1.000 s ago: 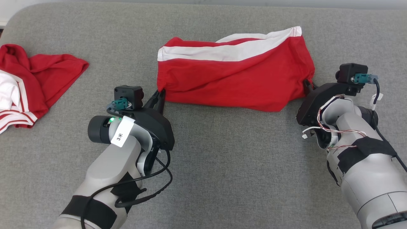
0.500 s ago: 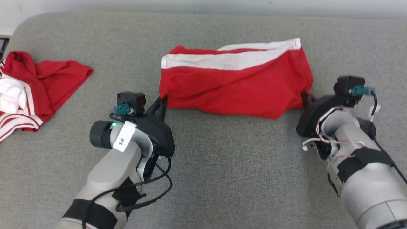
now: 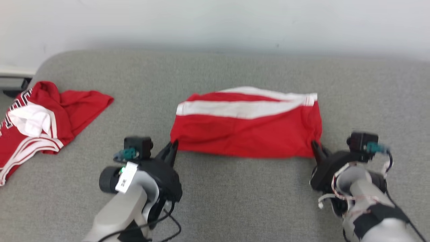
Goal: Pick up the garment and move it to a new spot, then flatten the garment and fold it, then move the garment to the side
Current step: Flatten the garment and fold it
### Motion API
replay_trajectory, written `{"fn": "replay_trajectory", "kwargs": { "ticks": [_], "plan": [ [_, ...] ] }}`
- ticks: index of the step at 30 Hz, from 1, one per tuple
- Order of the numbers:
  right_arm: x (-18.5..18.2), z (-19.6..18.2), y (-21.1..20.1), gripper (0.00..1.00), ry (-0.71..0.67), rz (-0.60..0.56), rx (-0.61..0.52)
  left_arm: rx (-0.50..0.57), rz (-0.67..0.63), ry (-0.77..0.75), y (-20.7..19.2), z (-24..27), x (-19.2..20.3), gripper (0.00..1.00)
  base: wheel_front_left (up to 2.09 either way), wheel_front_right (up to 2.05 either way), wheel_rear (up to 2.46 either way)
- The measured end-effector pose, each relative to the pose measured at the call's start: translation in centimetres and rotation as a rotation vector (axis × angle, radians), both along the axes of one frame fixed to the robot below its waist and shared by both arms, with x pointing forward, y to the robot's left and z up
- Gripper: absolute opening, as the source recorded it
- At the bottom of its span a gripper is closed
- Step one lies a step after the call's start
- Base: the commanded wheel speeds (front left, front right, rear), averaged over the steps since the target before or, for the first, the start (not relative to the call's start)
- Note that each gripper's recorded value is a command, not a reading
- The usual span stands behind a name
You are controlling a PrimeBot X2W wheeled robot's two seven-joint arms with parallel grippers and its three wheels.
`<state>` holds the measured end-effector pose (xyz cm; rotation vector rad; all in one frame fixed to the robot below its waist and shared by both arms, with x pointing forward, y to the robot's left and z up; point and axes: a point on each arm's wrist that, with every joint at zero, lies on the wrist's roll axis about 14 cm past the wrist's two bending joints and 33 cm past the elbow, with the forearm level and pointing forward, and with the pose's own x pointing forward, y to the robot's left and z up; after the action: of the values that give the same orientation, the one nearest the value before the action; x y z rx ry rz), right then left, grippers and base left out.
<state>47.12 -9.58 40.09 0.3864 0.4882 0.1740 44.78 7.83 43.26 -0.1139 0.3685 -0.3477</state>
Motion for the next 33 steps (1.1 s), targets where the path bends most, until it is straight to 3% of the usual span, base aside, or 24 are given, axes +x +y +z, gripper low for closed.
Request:
{"fn": "replay_trajectory", "kwargs": {
  "ticks": [20, 32, 33],
  "plan": [
    [-12.4, -0.4, -2.3, 0.00, -0.060, -0.013, 0.039, -0.102, -0.035, -0.008, 0.3, -1.1, -9.9, 0.00, 0.00, 0.00, 0.00],
    [-14.7, -0.3, -2.2, 0.00, -0.019, 0.032, 0.048, -0.069, 0.005, 0.040, 1.8, -3.4, -12.6, 0.00, 0.00, 0.00, 0.00],
    [-15.0, -0.5, -2.1, 0.12, -0.013, 0.035, 0.047, -0.073, 0.005, 0.039, 1.7, -3.3, -12.5, 0.17, 0.00, 0.00, 0.00]
  ]
}}
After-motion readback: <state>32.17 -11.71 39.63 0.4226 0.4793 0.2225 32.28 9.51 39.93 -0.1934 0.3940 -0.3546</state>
